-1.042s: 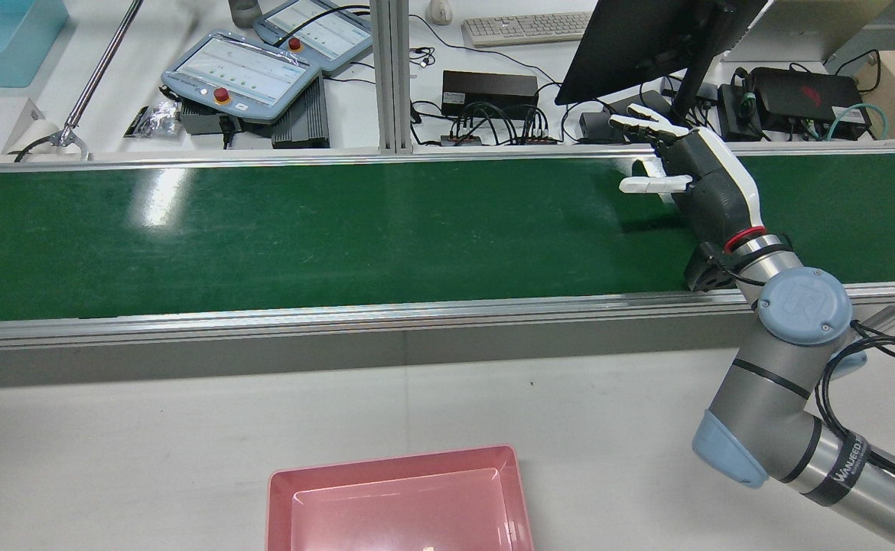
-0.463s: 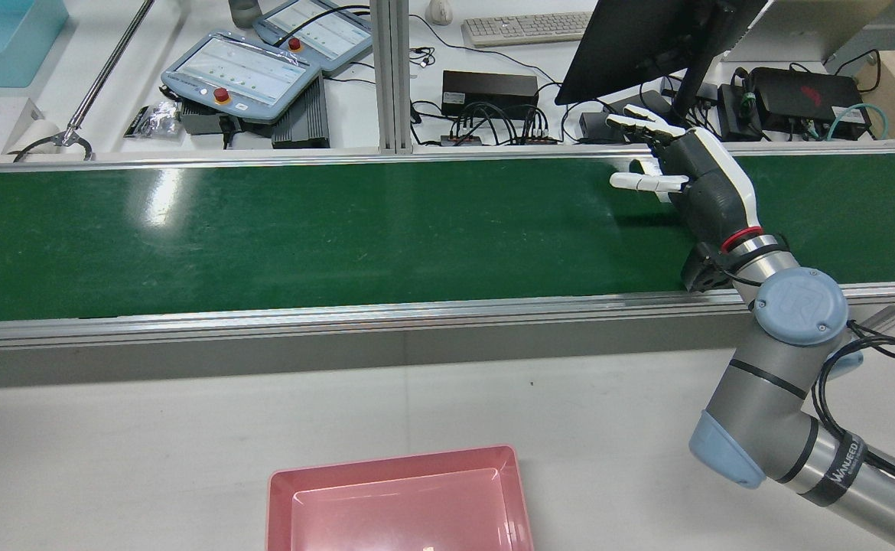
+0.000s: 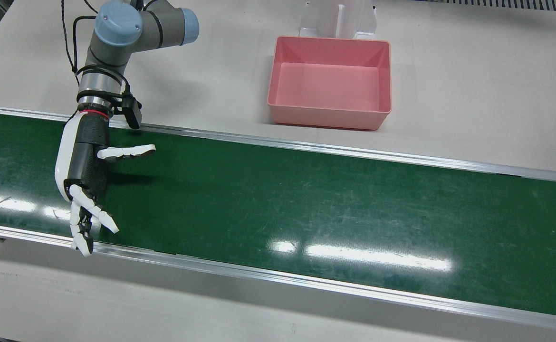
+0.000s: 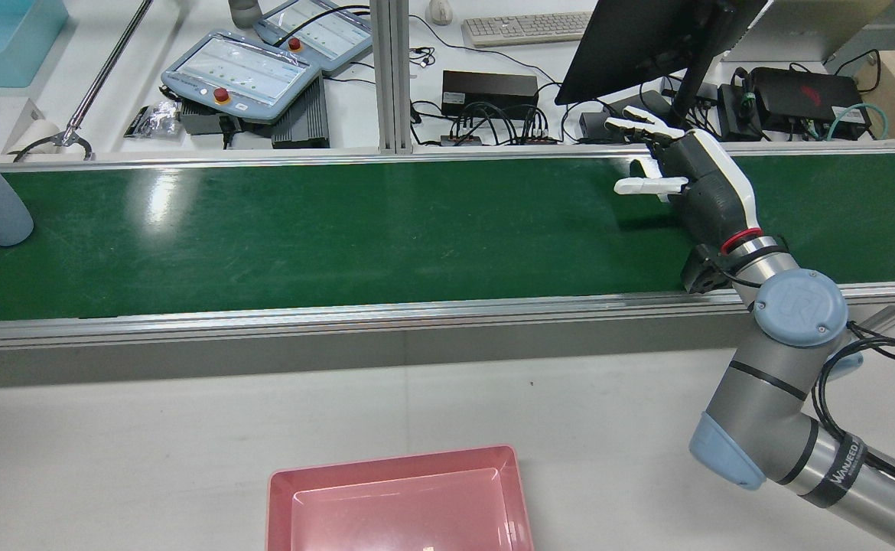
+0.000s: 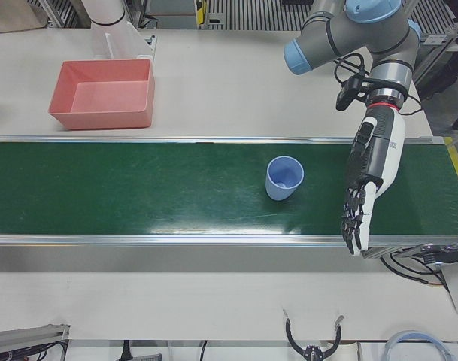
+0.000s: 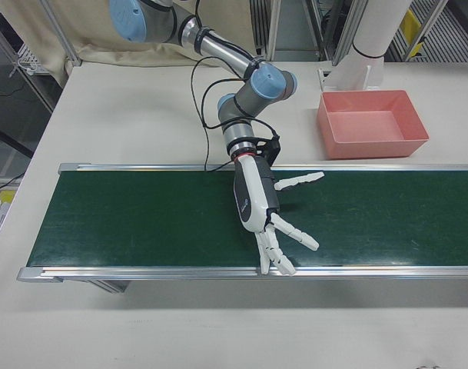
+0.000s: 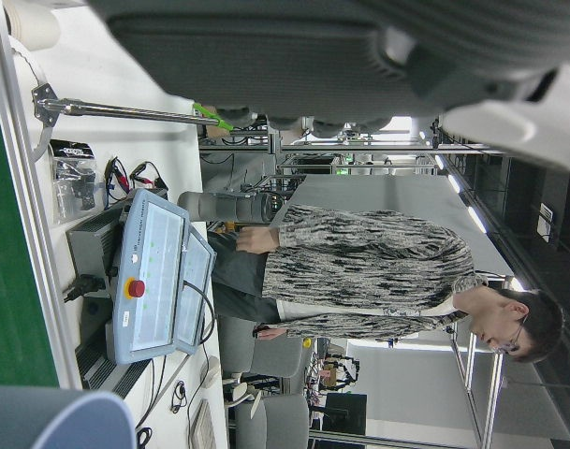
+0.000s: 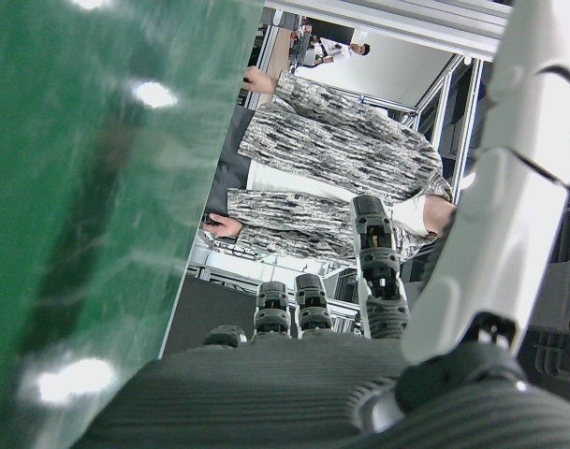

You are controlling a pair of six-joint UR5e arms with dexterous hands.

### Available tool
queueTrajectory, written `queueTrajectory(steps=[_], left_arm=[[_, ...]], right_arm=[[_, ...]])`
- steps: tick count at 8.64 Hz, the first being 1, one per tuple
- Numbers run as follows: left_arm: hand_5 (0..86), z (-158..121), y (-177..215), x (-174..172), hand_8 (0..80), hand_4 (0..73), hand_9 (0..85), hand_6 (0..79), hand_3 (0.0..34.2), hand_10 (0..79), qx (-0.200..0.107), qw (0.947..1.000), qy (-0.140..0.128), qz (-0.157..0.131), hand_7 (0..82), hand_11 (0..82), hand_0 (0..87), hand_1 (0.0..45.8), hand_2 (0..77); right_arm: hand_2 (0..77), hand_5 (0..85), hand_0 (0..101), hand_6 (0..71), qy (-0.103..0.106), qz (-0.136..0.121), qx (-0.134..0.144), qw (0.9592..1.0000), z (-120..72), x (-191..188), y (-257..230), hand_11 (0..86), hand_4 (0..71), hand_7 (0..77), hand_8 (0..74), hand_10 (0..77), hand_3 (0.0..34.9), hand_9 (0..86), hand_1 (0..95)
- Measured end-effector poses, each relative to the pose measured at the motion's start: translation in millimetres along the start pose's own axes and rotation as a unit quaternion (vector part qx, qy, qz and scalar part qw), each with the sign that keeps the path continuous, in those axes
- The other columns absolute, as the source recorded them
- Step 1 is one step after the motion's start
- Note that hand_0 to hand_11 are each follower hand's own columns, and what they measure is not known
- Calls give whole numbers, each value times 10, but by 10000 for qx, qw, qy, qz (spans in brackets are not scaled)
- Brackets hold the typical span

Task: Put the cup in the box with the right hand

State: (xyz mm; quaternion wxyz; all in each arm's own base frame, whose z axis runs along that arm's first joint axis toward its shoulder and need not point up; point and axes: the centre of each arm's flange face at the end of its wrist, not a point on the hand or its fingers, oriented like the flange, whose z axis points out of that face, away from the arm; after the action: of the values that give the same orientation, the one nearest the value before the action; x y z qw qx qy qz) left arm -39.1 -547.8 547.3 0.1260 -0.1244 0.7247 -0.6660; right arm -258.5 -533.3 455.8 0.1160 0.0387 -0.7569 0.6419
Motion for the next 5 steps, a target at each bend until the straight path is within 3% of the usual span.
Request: queueTrajectory(steps=[2, 5], left_arm=[[0, -1, 0, 2, 0, 11, 0, 0, 0, 0, 0, 10000, 2, 0, 5, 0, 0, 5, 11], [0, 0, 0, 1, 0, 11, 0, 5, 0, 0, 0, 10000, 1, 0, 5, 0, 0, 5, 11]], right_arm=[[33, 44, 496, 49, 4, -8, 10, 10000, -6, -1, -11, 5, 180, 185, 60, 5, 0, 131, 109], [98, 44, 496, 44, 7, -16, 19, 10000, -16, -3, -27, 5, 169, 185, 60, 5, 0, 131, 120]])
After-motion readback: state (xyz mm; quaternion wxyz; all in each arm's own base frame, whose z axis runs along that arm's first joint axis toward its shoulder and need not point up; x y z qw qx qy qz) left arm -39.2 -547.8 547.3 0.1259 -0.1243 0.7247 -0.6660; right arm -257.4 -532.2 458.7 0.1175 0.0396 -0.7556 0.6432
